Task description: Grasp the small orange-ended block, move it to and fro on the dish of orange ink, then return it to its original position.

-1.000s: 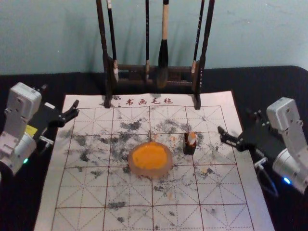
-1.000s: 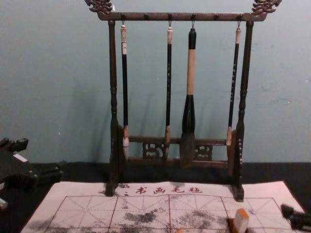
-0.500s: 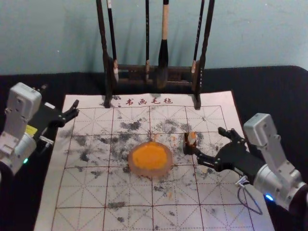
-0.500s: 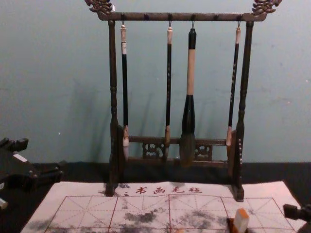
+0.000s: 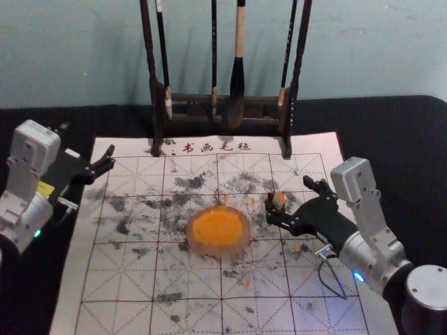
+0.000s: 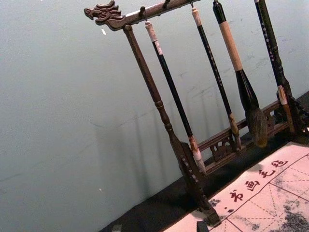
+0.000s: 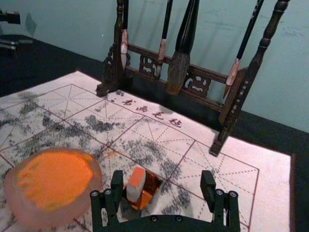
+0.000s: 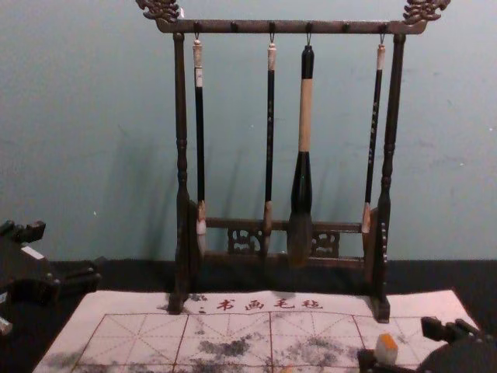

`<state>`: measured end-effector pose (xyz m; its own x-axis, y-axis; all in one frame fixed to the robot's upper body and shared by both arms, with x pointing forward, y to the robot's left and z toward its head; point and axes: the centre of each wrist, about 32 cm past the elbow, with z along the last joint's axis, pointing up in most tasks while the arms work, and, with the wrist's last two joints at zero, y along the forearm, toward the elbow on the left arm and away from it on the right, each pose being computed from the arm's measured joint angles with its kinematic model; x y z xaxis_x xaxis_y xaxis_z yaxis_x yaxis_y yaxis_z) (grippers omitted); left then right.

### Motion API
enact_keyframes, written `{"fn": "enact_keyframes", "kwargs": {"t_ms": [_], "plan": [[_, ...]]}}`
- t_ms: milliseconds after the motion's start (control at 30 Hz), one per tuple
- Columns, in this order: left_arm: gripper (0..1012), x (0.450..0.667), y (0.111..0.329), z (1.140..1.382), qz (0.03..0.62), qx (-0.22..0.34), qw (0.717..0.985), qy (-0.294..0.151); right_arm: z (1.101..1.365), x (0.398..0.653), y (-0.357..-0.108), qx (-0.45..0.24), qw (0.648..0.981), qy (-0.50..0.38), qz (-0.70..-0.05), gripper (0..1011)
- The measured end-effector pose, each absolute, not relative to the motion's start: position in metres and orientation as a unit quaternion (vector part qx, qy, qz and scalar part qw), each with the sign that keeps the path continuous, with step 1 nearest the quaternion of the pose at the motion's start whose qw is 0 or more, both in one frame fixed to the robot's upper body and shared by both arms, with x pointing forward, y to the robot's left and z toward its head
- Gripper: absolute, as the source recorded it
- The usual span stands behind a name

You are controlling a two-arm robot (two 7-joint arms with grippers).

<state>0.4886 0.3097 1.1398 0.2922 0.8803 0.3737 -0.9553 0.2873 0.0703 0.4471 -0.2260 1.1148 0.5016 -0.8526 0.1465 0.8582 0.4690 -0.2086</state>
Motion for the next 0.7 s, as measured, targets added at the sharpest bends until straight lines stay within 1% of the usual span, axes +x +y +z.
{"fn": "enact_keyframes", "kwargs": {"t_ms": [300, 700], "plan": [[1001, 0.489, 0.310, 1.140, 0.580, 0.142, 0.791, -0.132, 1.114, 0.453, -0.216, -0.120, 0.861, -0.011, -0.494, 999], [1001, 0.489, 0.310, 1.140, 0.580, 0.141, 0.791, -0.132, 1.115, 0.452, -0.211, -0.128, 0.864, -0.010, -0.486, 1000]]}}
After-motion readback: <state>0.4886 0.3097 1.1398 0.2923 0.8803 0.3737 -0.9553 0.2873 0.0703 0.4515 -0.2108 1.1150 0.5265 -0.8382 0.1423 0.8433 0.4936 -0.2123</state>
